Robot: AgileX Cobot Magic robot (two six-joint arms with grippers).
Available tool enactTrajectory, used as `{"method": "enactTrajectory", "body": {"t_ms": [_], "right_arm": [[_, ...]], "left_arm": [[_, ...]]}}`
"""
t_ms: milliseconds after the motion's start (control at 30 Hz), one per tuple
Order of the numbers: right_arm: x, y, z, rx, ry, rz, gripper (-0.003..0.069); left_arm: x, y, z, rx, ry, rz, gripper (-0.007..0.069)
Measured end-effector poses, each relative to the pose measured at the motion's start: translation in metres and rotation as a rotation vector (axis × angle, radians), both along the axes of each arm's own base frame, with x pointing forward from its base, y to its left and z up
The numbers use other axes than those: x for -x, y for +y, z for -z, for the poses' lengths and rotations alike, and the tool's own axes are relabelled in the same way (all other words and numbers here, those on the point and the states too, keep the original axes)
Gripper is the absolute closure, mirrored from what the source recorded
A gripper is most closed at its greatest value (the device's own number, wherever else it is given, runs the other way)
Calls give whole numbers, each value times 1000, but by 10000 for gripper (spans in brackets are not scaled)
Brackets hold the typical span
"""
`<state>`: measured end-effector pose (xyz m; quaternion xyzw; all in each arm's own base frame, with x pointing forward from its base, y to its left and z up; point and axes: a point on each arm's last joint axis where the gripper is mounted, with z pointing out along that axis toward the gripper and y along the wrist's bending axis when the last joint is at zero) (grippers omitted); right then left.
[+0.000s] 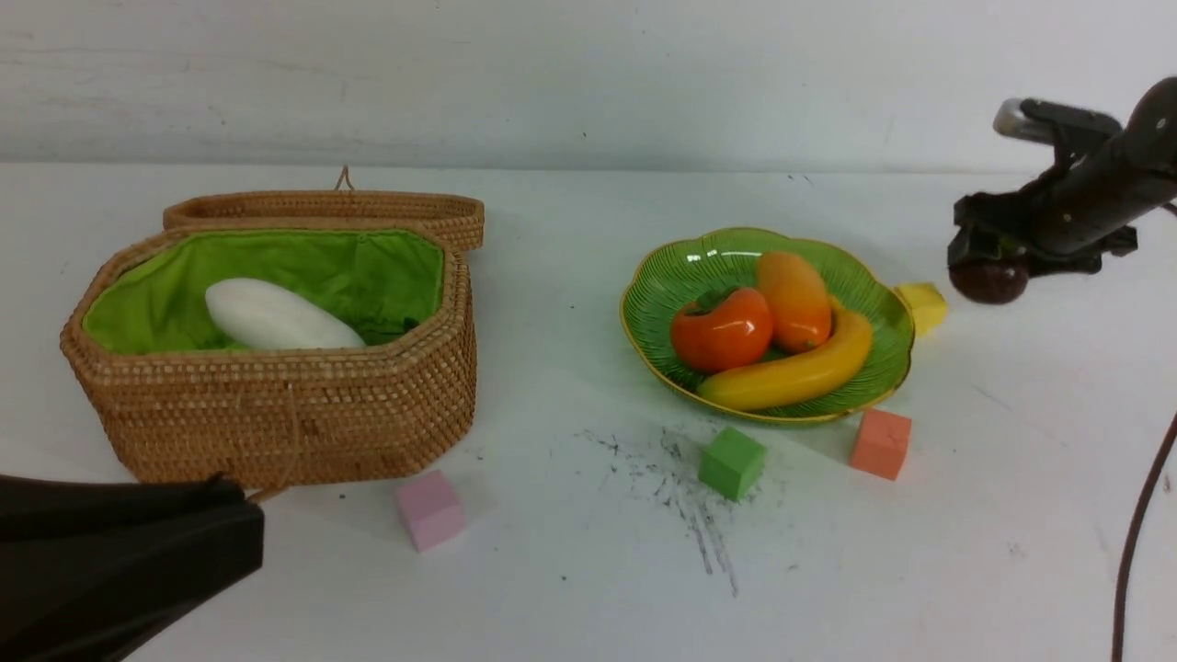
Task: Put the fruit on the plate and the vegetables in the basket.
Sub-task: Use the right arm to grab a mangosteen and put it into the right plate
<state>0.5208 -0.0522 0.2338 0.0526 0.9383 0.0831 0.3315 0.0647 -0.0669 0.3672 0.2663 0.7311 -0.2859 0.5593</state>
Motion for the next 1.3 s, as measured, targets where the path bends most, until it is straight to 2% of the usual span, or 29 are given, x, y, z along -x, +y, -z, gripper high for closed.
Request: {"method": "enactTrajectory", "body": {"t_ms": [100,167,367,500,633,800,967,1300], "right_arm": [[9,1,-37,10,-71,-2,84],[11,2,-46,11,-85,-4,84],[19,9,-30,-28,68,-49,85],[25,26,-37,-89,100,-98,85],[33,76,-49,-170,115,-276,85],[36,127,-39,-169,152,-389,85],[35,144,-20,-88,203,-414,85],[35,140,-16,-63,233,-354,71]], "left_arm": [[-1,1,-2,13,-18,-18,565],[-2,1,-3,19,-26,-26,565],[-2,1,-2,15,-22,-21,565],[-4,2,-4,11,-51,-43,565],[-9,7,-13,69,-133,-125,565],[-12,10,-18,111,-178,-172,561],[-12,10,-17,104,-166,-161,555],[-10,7,-14,76,-138,-129,554]]}}
